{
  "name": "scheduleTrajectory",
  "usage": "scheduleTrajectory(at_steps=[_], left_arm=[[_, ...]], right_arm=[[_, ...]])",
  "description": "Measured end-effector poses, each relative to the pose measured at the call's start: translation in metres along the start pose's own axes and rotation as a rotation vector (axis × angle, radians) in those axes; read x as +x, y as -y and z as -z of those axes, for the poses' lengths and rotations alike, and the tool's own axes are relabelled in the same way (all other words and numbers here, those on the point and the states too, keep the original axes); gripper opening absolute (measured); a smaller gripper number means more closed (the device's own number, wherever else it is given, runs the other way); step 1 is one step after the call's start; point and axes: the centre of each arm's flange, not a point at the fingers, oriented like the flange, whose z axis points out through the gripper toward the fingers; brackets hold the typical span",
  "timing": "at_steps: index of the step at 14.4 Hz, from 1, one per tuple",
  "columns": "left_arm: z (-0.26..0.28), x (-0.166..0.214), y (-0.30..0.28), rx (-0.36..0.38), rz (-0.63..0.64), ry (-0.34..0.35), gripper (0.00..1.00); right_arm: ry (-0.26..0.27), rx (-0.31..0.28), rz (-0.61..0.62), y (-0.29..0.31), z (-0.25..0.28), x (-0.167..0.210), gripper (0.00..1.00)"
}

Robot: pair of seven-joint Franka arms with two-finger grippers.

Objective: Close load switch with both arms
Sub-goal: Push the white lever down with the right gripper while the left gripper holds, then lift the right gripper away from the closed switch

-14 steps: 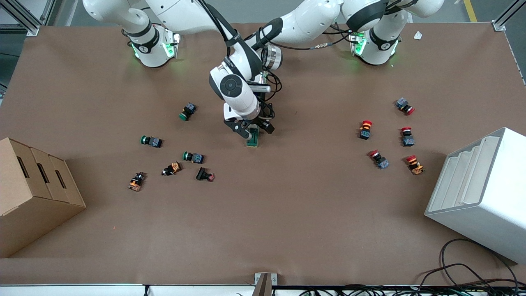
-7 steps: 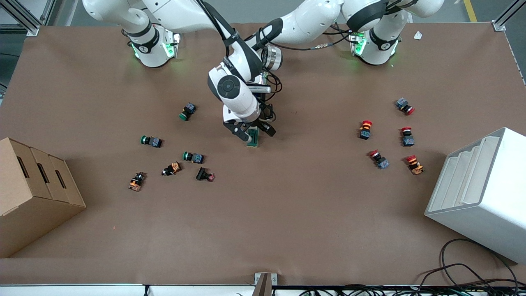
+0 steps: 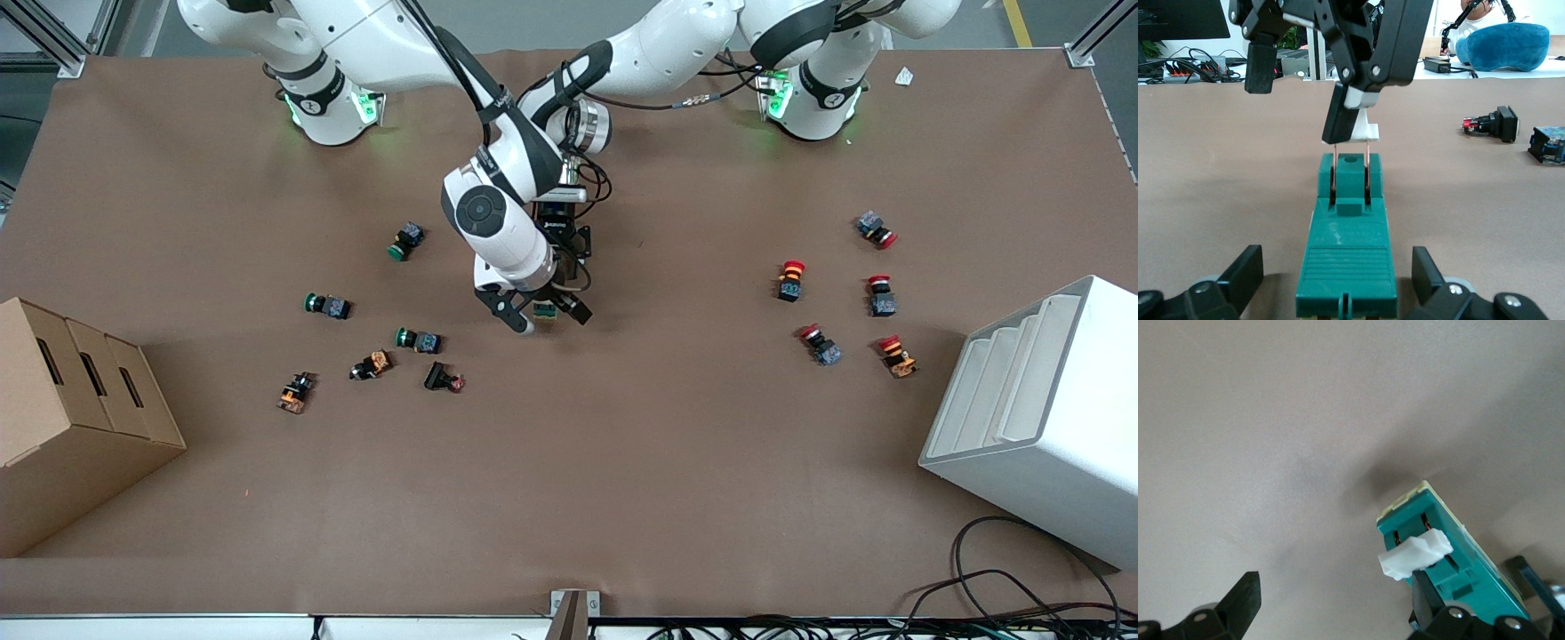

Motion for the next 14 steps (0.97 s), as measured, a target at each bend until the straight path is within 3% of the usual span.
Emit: scheduleTrajectory(at_steps=[8,14], left_arm=[[-0.001,0.000,0.000,0.001,0.000,-0.001,0.99],[-0.003,0.001,0.001,0.005,0.002,-0.002,0.99]], right_arm=[[-0.007,0.009,0.041,0.010,-0.004,0.024,1.00],[0.012,-0.037,0.099,0.012,0.001,0.060,1.00]])
